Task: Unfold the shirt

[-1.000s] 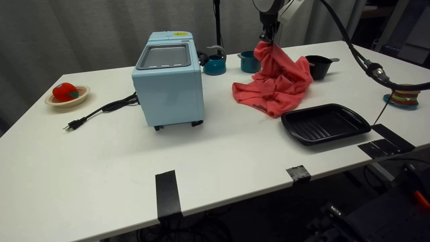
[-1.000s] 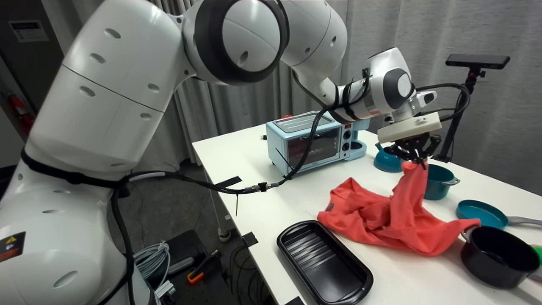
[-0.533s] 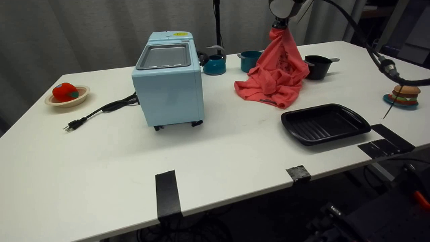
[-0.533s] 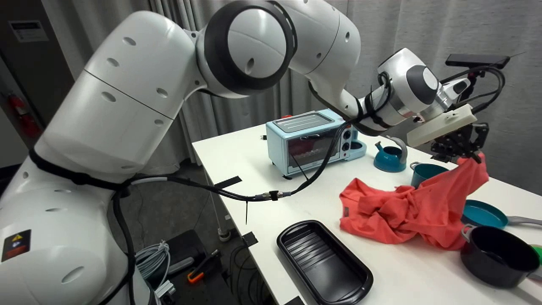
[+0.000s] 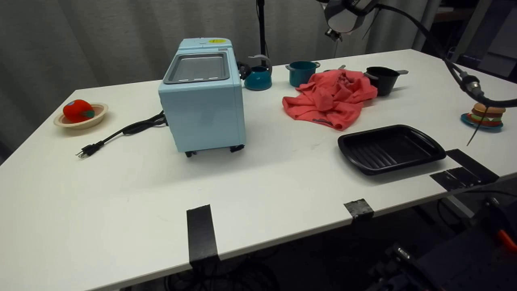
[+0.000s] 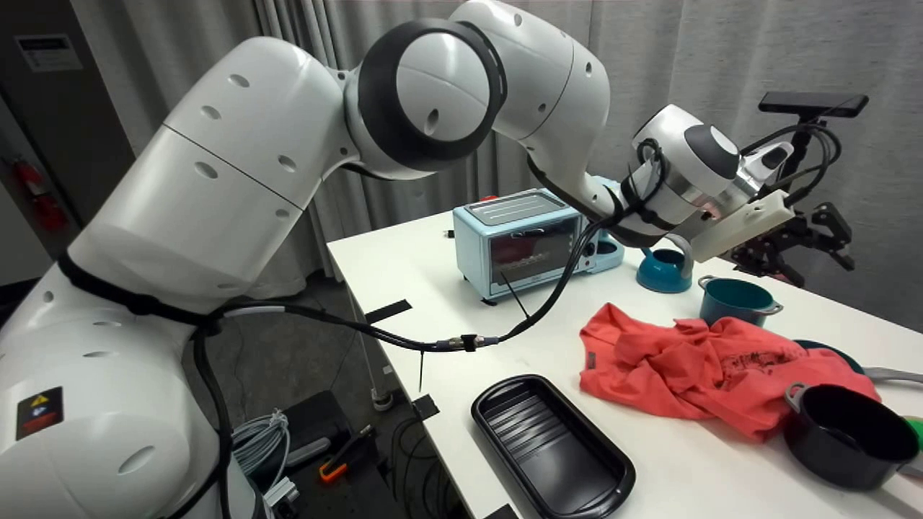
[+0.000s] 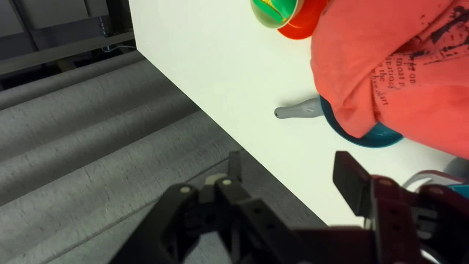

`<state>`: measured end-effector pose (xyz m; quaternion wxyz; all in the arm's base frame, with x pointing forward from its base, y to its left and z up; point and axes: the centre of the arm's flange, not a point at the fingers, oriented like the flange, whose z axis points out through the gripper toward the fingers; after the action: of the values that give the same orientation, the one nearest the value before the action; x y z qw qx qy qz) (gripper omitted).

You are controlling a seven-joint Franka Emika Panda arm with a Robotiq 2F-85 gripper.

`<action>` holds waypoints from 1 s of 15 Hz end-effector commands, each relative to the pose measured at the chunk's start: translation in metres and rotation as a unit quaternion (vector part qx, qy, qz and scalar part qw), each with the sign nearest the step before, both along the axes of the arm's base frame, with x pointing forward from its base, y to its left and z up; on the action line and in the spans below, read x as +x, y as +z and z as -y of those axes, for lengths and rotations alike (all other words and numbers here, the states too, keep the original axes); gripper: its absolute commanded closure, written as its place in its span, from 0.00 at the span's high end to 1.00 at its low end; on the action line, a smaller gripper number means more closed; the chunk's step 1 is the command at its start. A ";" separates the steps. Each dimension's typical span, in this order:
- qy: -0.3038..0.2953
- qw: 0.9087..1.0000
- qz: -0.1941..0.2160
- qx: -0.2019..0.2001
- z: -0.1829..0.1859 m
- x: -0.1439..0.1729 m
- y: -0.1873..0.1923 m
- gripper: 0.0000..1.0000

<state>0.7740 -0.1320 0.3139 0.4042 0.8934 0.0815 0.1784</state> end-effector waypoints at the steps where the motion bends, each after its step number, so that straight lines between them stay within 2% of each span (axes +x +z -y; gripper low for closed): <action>1: 0.018 0.998 -0.026 0.057 -0.034 -0.009 0.005 0.98; 4: 0.032 0.989 -0.065 0.126 -0.057 -0.007 -0.014 1.00; 8: 0.009 0.969 -0.131 0.210 -0.062 -0.014 -0.053 1.00; 11: -0.033 0.947 -0.185 0.262 -0.050 -0.026 -0.080 1.00; 13: -0.059 0.927 -0.220 0.297 -0.043 -0.035 -0.092 0.86; 15: -0.078 0.907 -0.252 0.329 -0.043 -0.043 -0.098 0.78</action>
<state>0.7309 -0.0826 0.2176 0.1195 0.9907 0.0596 -0.0254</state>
